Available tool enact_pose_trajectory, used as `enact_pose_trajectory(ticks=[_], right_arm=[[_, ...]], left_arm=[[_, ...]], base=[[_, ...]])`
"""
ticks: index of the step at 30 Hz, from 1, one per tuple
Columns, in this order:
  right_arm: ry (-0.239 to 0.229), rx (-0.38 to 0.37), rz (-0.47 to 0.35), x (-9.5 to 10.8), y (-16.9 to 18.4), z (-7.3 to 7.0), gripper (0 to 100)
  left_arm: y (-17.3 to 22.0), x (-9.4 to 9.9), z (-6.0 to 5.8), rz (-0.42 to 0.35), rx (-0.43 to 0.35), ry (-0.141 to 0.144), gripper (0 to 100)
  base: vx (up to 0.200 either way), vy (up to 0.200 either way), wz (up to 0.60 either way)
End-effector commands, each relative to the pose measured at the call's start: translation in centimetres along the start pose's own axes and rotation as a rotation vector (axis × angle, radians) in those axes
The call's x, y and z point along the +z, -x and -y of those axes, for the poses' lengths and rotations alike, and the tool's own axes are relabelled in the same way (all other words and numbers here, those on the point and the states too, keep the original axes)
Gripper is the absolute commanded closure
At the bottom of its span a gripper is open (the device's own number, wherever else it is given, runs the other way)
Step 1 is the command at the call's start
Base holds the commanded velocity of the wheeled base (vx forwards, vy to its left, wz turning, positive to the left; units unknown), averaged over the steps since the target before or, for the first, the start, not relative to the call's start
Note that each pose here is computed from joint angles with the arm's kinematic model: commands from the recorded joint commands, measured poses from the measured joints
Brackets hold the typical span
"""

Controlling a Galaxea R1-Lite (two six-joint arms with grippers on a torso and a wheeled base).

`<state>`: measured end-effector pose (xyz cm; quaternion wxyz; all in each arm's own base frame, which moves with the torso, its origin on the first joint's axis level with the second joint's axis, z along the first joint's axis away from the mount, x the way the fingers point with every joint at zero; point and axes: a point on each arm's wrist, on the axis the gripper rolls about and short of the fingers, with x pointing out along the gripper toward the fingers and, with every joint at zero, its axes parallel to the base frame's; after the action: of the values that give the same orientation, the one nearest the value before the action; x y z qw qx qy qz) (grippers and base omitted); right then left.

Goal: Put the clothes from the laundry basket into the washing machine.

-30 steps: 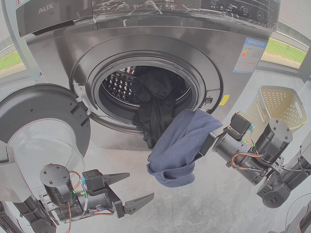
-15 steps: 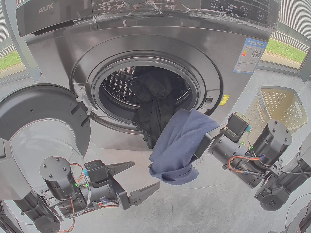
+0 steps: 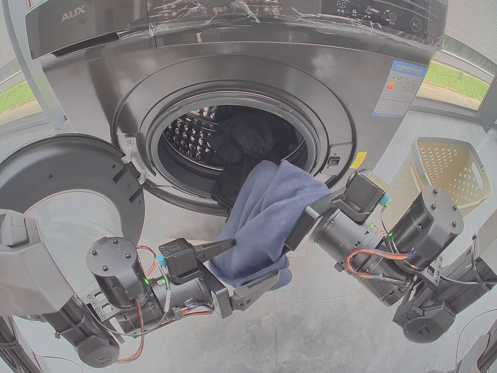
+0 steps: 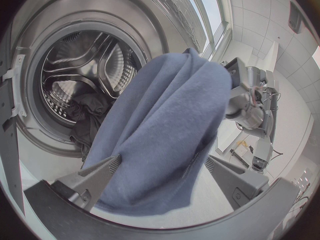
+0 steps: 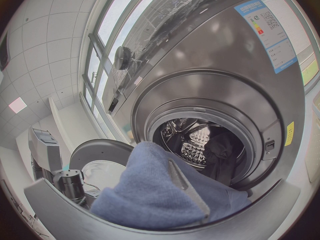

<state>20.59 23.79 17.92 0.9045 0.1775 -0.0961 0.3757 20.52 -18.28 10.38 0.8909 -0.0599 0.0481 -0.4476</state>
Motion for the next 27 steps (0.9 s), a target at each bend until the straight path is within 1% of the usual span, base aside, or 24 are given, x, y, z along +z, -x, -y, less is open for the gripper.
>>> enact_pose_trajectory(ticks=[1,4,7,10,12,15,18,19,27], right_arm=[[-0.009,0.024,-0.003,-0.1,0.0,-0.8,100],[-0.011,0.032,-0.007,-0.2,0.1,-1.0,100],[-0.018,0.048,-0.008,-0.1,0.4,-1.6,100],[-0.023,0.054,-0.012,-0.2,0.4,-1.8,100],[-0.023,0.056,-0.012,-0.2,0.5,-1.9,100],[-0.028,0.065,-0.016,-0.3,0.5,-2.2,100],[-0.028,0.066,-0.020,-0.4,0.5,-2.2,100],[-0.030,0.072,-0.021,-0.4,0.6,-2.4,100],[-0.039,0.081,-0.024,-0.5,0.6,-2.8,100]], left_arm=[[-1.6,-0.9,-0.6,-0.013,0.009,-0.002,0],[-2.1,-1.4,-1.0,-0.027,0.017,-0.015,0],[-2.8,-1.8,-1.7,-0.029,0.032,-0.016,0],[-3.4,-1.9,-2.4,-0.021,0.050,-0.017,0],[-3.6,-2.0,-2.6,-0.019,0.053,-0.017,0],[-4.5,-2.5,-3.4,-0.020,0.067,-0.017,0],[-5.0,-2.9,-3.8,-0.024,0.075,-0.017,0],[-5.2,-3.1,-4.1,-0.023,0.092,-0.017,0],[-6.3,-3.7,-4.6,-0.020,0.113,-0.016,0]], base=[[0.000,0.000,0.00],[0.000,0.000,0.00],[0.000,0.000,0.00],[0.000,0.000,0.00],[0.000,0.000,0.00],[0.000,0.000,0.00],[0.000,0.000,0.00],[0.000,0.000,0.00],[0.000,0.000,0.00]])
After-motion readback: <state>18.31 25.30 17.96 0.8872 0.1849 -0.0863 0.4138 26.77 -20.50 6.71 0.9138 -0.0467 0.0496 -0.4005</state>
